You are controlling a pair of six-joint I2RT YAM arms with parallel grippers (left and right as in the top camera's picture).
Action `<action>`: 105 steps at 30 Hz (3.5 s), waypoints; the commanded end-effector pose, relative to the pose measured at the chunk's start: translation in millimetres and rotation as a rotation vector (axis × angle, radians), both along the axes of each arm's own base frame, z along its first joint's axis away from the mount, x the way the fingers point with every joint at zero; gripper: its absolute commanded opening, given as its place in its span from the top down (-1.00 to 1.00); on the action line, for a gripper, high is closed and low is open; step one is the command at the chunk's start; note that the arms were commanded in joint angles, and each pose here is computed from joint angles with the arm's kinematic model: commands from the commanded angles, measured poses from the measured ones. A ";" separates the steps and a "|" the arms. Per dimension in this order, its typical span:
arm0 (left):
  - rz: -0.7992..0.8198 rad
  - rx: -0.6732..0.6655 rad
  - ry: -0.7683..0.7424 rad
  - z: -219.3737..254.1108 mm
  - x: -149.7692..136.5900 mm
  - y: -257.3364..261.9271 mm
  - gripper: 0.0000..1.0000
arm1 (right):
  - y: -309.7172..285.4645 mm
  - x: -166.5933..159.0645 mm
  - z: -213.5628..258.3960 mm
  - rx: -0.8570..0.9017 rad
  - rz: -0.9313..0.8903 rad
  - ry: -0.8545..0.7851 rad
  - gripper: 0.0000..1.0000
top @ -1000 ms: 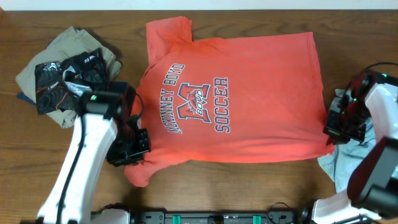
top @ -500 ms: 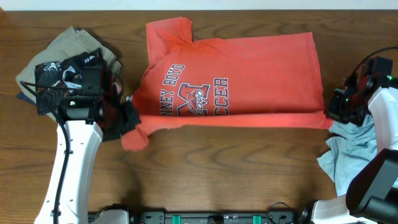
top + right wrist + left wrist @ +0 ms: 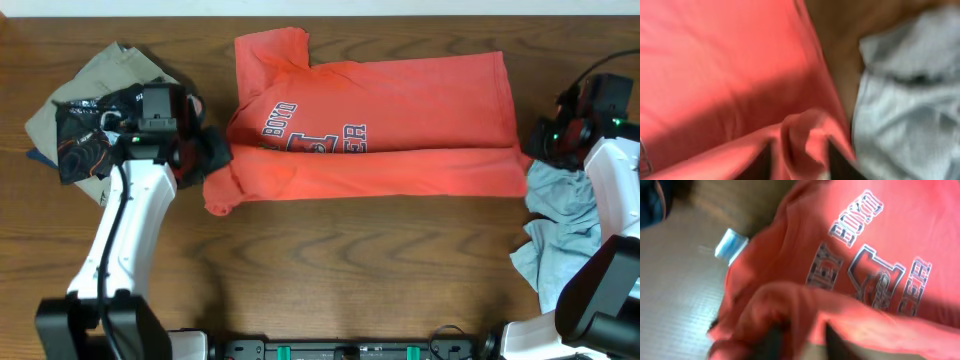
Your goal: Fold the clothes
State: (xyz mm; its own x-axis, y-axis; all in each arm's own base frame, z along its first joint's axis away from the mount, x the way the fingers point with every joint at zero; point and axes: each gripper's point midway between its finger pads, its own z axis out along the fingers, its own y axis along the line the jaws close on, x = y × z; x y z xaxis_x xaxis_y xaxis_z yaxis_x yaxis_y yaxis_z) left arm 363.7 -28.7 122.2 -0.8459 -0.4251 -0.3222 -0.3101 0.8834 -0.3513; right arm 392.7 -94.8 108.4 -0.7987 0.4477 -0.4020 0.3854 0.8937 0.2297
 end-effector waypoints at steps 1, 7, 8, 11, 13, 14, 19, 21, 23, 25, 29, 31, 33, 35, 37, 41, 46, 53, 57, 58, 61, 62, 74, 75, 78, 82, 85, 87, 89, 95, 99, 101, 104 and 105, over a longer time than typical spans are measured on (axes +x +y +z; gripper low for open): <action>0.007 0.007 0.013 -11.3 4.8 3.0 -0.22 | -0.1 9.9 0.9 0.008 -0.031 -0.031 -0.42; -0.005 0.024 0.158 -26.3 -27.0 4.9 -0.47 | -3.0 -16.0 -12.7 -0.024 -0.035 0.092 -0.35; -0.003 0.029 0.204 -29.5 -37.9 5.8 -0.47 | -5.9 -24.4 -17.3 -0.043 -0.047 0.130 -0.33; 0.009 0.071 0.309 -38.6 -62.7 13.0 -0.47 | -7.4 -38.5 -31.5 -0.060 -0.052 0.183 -0.28; 0.016 0.099 0.341 -47.0 -71.9 17.9 -0.47 | -5.1 -45.9 -45.0 -0.056 -0.049 0.202 -0.21; 0.019 0.108 0.346 -52.5 -74.3 19.5 -0.47 | -3.9 -48.6 -51.7 -0.054 -0.048 0.205 -0.17; 0.022 0.112 0.318 -79.3 -75.8 20.0 -0.49 | 6.9 -58.2 -86.5 -0.019 -0.033 0.178 -0.08; 0.023 0.112 0.301 -89.6 -76.1 20.0 -0.49 | 8.1 -62.4 -98.3 -0.022 -0.034 0.166 -0.06; 0.024 0.112 0.288 -98.4 -77.4 20.0 -0.49 | 8.8 -64.9 -107.1 -0.028 -0.035 0.151 -0.01; 0.024 0.112 0.283 -105.9 -80.1 19.9 -0.49 | 8.7 -67.5 -113.7 -0.035 -0.037 0.141 0.13; 0.025 0.115 0.264 -112.4 -79.4 20.4 -0.47 | 6.0 -78.3 -121.4 -0.058 -0.049 0.172 0.84; 0.035 0.138 0.244 -111.6 -74.4 24.7 -0.29 | 1.9 -85.1 -123.2 -0.080 -0.061 0.202 0.98; 0.041 0.152 0.228 -110.9 -70.5 27.3 0.10 | -3.1 -93.0 -124.8 -0.106 -0.085 0.238 0.98; 0.050 0.179 0.227 -111.0 -70.2 32.1 0.38 | -8.0 -101.2 -126.1 -0.133 -0.108 0.273 0.98; 0.063 0.217 0.241 -111.7 -73.5 39.1 0.67 | -12.4 -107.8 -126.7 -0.161 -0.117 0.303 0.98; 0.100 0.314 0.311 -113.4 -90.7 56.8 0.88 | -22.1 -118.4 -126.3 -0.210 -0.172 0.346 0.98; 0.133 0.363 0.425 -114.0 -118.9 69.6 0.88 | -29.0 -131.1 -125.8 -0.255 -0.200 0.397 0.98; 0.283 0.484 0.507 -107.0 -142.4 105.2 0.88 | -24.4 -146.0 -127.5 -0.242 -0.191 0.461 0.98; 0.277 0.440 0.501 -107.4 -138.9 98.9 0.80 | -15.7 -140.0 -127.7 -0.188 -0.175 0.440 0.95; 0.267 0.427 0.499 -107.3 -137.7 96.5 0.77 | -15.1 -138.7 -126.9 -0.183 -0.174 0.438 0.92; 0.238 0.411 0.495 -104.2 -136.1 93.2 0.74 | -15.2 -137.4 -121.0 -0.179 -0.172 0.450 0.85; 0.238 0.408 0.494 -102.4 -135.9 92.6 0.74 | -15.5 -136.3 -118.9 -0.178 -0.171 0.451 0.84; 0.130 0.175 0.305 -42.3 -112.7 46.6 0.44 | -24.4 -99.0 -59.6 -0.170 -0.173 0.413 0.12; 0.114 0.166 0.286 -38.1 -111.7 41.4 0.43 | -24.1 -93.5 -58.2 -0.163 -0.172 0.391 -0.07; 0.077 0.171 0.257 -32.2 -110.7 32.1 0.42 | -24.2 -82.2 -59.1 -0.156 -0.164 0.344 0.10; 0.018 0.174 0.249 -32.0 -110.5 16.4 0.42 | -28.4 -62.8 -57.7 -0.164 -0.170 0.265 0.92; -0.040 0.160 0.240 -31.7 -110.3 -0.3 0.42 | -26.4 -53.4 -62.4 -0.156 -0.131 0.239 0.98; -0.070 0.164 0.234 -31.5 -110.5 -8.2 0.42 | -25.7 -55.4 -70.3 -0.148 -0.129 0.263 0.98; -0.092 0.166 0.228 -31.3 -110.4 -14.0 0.42 | -24.7 -58.5 -81.8 -0.137 -0.125 0.297 0.98; -0.101 0.166 0.227 -31.3 -110.8 -16.4 0.35 | -41.2 -74.2 -117.8 -0.133 -0.168 0.404 0.98; -0.101 0.167 0.233 -31.6 -112.3 -16.1 0.35 | -82.7 -94.6 -118.3 -0.234 -0.327 0.455 0.98; -0.101 0.167 0.236 -31.8 -112.9 -16.0 0.34 | -108.5 -107.0 -113.6 -0.286 -0.423 0.466 0.97; -0.101 0.168 0.241 -32.0 -114.0 -15.9 0.33 | -126.4 -116.2 -114.3 -0.240 -0.508 0.448 0.85; -0.102 0.168 0.243 -32.1 -114.6 -15.8 0.33 | -125.2 -114.1 -116.0 -0.182 -0.513 0.428 0.81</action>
